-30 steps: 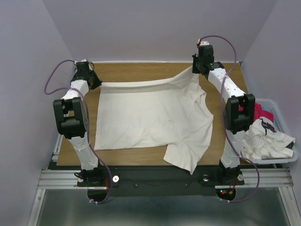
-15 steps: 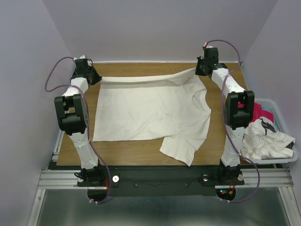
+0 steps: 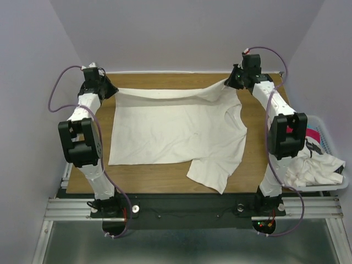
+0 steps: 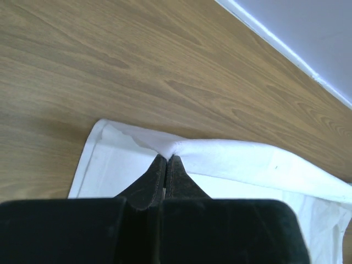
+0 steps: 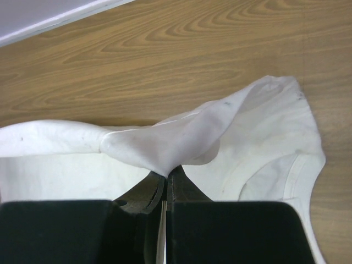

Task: Fold and stack the t-shirts
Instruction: Fold the tshirt

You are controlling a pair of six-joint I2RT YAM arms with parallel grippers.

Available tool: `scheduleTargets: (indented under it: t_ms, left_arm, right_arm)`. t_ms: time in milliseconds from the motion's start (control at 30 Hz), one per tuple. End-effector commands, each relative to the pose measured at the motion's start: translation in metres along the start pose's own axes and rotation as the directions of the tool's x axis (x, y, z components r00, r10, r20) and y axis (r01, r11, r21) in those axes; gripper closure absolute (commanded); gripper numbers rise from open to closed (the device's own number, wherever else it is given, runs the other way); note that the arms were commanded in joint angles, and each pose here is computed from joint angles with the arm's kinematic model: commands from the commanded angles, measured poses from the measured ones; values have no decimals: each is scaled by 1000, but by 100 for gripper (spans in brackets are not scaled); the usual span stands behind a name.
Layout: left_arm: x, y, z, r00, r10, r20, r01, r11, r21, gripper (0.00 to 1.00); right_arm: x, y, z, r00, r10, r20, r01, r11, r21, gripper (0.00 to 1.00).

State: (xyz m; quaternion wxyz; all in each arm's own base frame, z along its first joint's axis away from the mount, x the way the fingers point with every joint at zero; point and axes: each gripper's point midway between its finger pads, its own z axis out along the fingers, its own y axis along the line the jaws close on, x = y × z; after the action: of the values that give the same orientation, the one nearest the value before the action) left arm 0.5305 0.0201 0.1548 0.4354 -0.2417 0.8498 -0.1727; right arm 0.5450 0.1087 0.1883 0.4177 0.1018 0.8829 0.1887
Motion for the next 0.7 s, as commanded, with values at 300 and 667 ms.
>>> scheduleTargets:
  t_ms: [300, 667]
  left_arm:
    - [8, 1, -58, 998, -38, 48, 38, 999, 6, 100]
    - [85, 46, -60, 992, -119, -31, 117, 990, -75, 100]
  right_arm:
    - [15, -9, -70, 996, 87, -29, -86, 996, 35, 99]
    - [99, -39, -63, 957, 187, -223, -164, 980, 117, 100]
